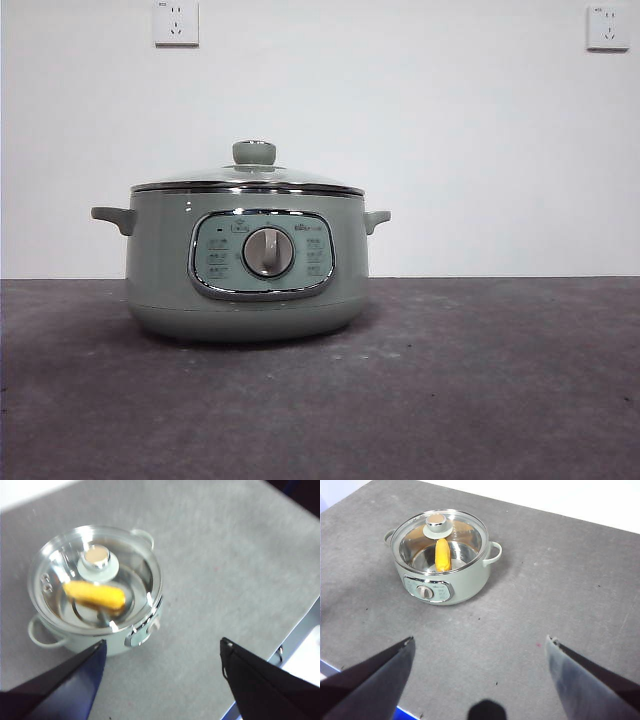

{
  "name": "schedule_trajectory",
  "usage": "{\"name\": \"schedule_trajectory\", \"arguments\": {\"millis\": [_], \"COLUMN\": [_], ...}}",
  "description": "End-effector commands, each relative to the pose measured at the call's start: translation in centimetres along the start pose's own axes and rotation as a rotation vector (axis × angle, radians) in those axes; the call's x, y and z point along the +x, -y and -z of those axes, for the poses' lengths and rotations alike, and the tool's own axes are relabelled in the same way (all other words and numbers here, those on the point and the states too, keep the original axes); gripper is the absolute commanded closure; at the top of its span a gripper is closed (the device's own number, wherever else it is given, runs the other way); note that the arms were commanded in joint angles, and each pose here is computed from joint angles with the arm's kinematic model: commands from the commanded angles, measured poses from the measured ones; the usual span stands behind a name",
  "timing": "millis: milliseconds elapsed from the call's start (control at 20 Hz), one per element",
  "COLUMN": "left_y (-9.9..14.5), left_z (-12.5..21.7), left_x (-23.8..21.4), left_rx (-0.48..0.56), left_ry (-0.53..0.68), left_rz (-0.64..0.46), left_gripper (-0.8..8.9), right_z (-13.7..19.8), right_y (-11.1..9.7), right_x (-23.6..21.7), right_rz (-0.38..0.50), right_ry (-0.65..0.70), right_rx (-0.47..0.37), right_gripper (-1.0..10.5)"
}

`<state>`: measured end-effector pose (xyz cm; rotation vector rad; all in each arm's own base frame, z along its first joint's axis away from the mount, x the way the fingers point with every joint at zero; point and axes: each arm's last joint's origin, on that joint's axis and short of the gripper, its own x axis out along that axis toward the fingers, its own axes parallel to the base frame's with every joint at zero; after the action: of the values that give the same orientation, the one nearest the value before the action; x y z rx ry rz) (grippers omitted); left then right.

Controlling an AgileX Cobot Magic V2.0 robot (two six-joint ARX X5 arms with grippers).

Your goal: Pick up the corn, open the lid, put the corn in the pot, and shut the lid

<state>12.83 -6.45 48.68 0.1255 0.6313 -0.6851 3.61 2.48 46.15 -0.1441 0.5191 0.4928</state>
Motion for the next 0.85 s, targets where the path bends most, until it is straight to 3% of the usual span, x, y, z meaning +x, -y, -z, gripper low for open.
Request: {"name": "schedule_trajectory", "arguments": {"millis": [50, 250, 400, 600, 850], "left_y": [0.6, 1.2, 1.3, 1.3, 1.2], "left_z": [0.5, 1.3, 1.5, 1.5, 1.5], "left_x": [-1.8, -3.6, -4.0, -4.0, -3.9], "left_rx": [0.002, 0.001, 0.004, 0.004, 0.003], "left_ry": [0.053, 0.103, 0.113, 0.113, 0.110], "left_rz": [0.000, -0.003, -0.004, -0.003, -0.008], "left_gripper": [4.36, 4.56, 8.25, 8.20, 8.18], "right_z": [0.3, 0.0, -0.2, -0.6, -1.1], "right_y": [0.0, -0.2, -0.5, -0.8, -1.1], "right_x": [0.3, 0.8, 1.4, 2.3, 3.5], "right_rz": [0.002, -0.010, -0.047, -0.087, -0.074], "right_ry": [-0.037, -0.054, -0.077, -0.108, -0.145], "right_rx": [-0.016, -0.019, -0.033, -0.049, -0.047], "right_gripper": [5.1, 5.3, 9.4, 9.6, 9.5]}}
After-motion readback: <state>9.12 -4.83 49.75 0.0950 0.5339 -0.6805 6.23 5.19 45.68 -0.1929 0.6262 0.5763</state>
